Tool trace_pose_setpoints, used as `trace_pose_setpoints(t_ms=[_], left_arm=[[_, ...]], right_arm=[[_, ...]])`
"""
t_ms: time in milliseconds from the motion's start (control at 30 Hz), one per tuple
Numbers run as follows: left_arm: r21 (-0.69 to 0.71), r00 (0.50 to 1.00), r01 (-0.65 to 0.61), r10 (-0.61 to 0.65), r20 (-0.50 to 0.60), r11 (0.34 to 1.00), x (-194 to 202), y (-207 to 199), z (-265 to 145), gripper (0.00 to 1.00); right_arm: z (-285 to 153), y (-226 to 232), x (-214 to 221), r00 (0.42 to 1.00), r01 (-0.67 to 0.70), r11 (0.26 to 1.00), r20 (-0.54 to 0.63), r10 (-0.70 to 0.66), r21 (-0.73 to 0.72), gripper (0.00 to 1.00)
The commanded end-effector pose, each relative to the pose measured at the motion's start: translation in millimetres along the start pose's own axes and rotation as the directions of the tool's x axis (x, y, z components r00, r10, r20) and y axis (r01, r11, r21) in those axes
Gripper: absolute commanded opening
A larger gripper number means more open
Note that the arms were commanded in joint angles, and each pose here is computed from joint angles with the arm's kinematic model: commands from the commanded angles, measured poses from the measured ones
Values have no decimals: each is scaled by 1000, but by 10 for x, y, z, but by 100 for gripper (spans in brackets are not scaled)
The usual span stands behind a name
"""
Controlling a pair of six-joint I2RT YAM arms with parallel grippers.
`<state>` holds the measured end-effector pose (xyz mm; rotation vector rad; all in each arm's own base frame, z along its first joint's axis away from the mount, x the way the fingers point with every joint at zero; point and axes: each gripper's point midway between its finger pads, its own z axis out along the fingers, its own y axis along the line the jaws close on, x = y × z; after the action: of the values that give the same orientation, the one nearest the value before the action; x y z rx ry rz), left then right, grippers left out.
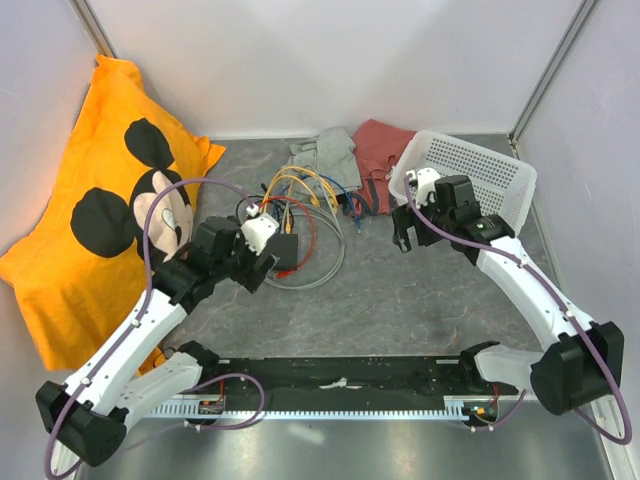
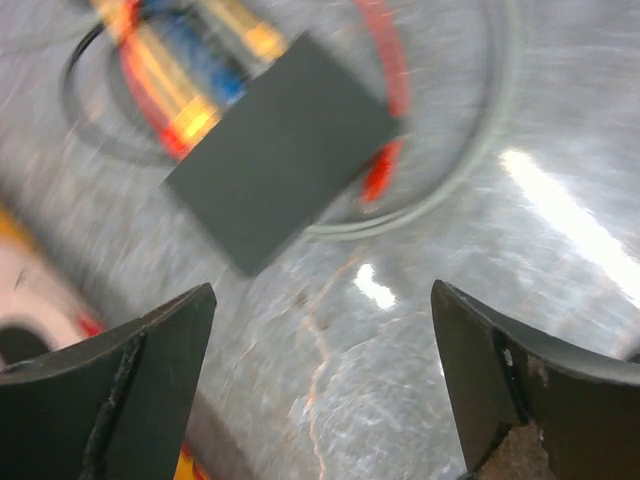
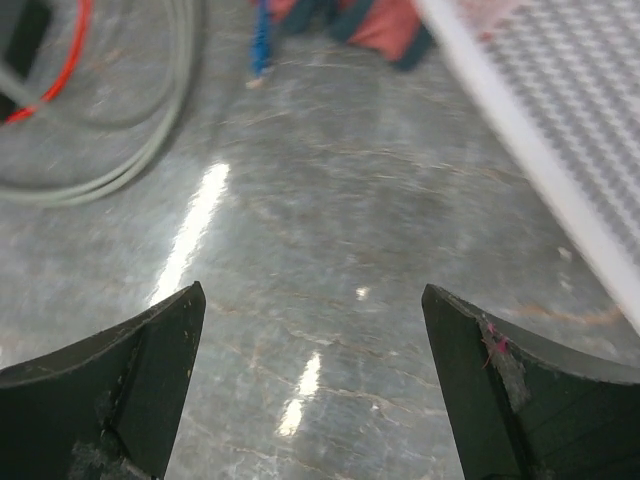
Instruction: Pull the plug from the switch port
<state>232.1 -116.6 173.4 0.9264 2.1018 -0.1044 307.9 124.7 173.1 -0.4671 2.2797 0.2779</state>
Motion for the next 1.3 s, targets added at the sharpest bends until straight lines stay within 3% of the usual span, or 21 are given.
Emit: trace_pose_setpoints(t_ms=[0, 100, 133, 200, 233, 267, 333, 533, 667, 733, 767, 867, 933, 1067, 1233, 1267], left_arm=[[-250, 977, 196, -211, -34, 948, 96, 499, 79, 97], [-279, 915, 352, -391, -98, 894, 77, 766, 261, 94], [-283, 858, 455, -501, -116, 845, 118, 803, 333, 93], [-357, 702, 625, -700, -132, 694, 335, 1137, 464, 88], [-352, 582, 733, -804, -117, 582, 380, 1129, 529, 87], [-377, 498, 778, -859, -116, 502, 511, 1189, 548, 85], [-395, 376, 831, -919, -118, 391, 715, 1192, 693, 79], [-353, 351, 855, -925, -144, 380, 910, 1157, 1112, 69], [-281, 399, 851, -894, -205, 444, 837, 1037, 1356, 65], [-214, 392, 870, -886, -247, 444, 787, 915, 1435, 65], [-204, 361, 882, -887, -287, 425, 842, 826, 1483, 65], [-75, 372, 899, -844, -385, 430, 655, 372, 1507, 65], [-7, 443, 872, -795, -414, 490, 541, 134, 1504, 65], [101, 522, 836, -724, -451, 539, 451, -322, 1450, 65], [355, 708, 696, -515, -484, 624, 159, -1110, 1166, 65], [369, 716, 687, -497, -490, 626, 176, -1180, 1105, 65]], right_arm=[[47, 421, -68, 992, 125, 954, 0, -130, -271, 98], [201, 470, -81, 987, 139, 940, -27, -155, -311, 98], [224, 474, -144, 985, 158, 938, -16, -171, -308, 98], [359, 496, -153, 980, 180, 936, -32, -198, -302, 98], [387, 522, -255, 979, 189, 935, -17, -203, -301, 98], [422, 584, -288, 978, 194, 931, -15, -209, -311, 98], [553, 641, -382, 974, 209, 926, -17, -225, -313, 97], [775, 699, -545, 975, 200, 936, -40, -220, -289, 94], [822, 679, -290, 969, 184, 936, -102, -223, -300, 94], [788, 720, -176, 970, 166, 931, -118, -215, -326, 94], [775, 728, -152, 970, 162, 930, -121, -211, -330, 94], [741, 698, -85, 968, 168, 932, -126, -218, -321, 95], [722, 642, -56, 966, 184, 938, -123, -228, -293, 96], [664, 590, 19, 961, 205, 941, -127, -246, -271, 96], [528, 578, 78, 953, 227, 934, -136, -272, -277, 97], [454, 574, 77, 951, 234, 932, -136, -279, -277, 97]])
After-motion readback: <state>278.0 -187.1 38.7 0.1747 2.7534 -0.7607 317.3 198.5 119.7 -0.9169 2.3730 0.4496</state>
